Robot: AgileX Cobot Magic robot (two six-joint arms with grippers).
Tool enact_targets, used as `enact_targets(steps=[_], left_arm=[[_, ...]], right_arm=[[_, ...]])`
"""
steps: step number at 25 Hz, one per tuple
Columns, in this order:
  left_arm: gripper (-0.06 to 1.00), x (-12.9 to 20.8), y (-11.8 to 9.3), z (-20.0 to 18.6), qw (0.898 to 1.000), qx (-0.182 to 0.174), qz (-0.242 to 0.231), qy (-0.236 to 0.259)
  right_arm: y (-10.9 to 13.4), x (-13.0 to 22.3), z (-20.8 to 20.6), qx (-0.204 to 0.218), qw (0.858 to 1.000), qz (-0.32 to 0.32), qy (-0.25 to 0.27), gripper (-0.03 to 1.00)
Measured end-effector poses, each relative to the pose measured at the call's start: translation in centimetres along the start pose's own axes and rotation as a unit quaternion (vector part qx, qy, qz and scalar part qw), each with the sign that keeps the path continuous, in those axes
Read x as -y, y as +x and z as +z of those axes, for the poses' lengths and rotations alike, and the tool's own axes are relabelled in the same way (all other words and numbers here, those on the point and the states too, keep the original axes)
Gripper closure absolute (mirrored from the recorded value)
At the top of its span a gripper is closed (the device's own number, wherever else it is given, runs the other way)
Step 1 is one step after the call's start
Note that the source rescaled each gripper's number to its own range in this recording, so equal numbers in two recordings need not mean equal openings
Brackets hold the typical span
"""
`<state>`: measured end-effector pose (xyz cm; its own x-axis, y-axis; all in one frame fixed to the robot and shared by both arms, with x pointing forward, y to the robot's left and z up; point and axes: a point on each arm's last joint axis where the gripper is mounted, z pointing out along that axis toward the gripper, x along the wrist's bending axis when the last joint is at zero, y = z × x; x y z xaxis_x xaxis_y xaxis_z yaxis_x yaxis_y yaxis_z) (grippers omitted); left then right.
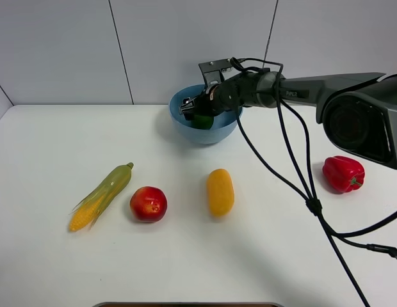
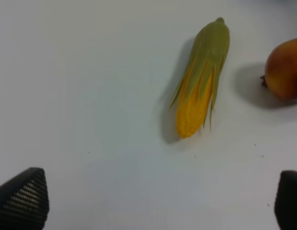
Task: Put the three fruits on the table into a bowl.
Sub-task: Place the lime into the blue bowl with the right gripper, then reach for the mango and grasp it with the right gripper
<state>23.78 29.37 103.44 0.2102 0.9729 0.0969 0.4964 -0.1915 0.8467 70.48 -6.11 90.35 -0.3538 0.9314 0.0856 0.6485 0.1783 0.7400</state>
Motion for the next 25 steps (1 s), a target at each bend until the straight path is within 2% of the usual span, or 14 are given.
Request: enact_targets(steps=[3, 5, 13, 21, 25], left_arm=[[-0.06, 0.0, 0.0, 0.0, 1.000, 0.000, 0.000, 0.000], [-0.06, 0.0, 0.0, 0.0, 1.000, 0.000, 0.000, 0.000], [-0.06, 0.0, 0.0, 0.0, 1.000, 0.000, 0.000, 0.000], [-0.06, 0.0, 0.0, 0.0, 1.000, 0.000, 0.000, 0.000], [-0.06, 0.0, 0.0, 0.0, 1.000, 0.000, 0.000, 0.000]], right_arm=[[0.3, -0.8, -1.0, -0.001, 1.000, -0.001, -0.004, 0.01], [0.7, -1.9, -2.2, -0.004, 1.000, -0.002, -0.014, -0.02], [3.0, -8.0, -11.5, -0.018, 0.997, -0.021, -0.079, -0.03], [3.1, -11.2, -21.8, -0.007, 0.996, -0.031, -0.085, -0.03], [3.2, -11.6, -26.6, -0.002, 0.996, -0.033, -0.077, -0.03]])
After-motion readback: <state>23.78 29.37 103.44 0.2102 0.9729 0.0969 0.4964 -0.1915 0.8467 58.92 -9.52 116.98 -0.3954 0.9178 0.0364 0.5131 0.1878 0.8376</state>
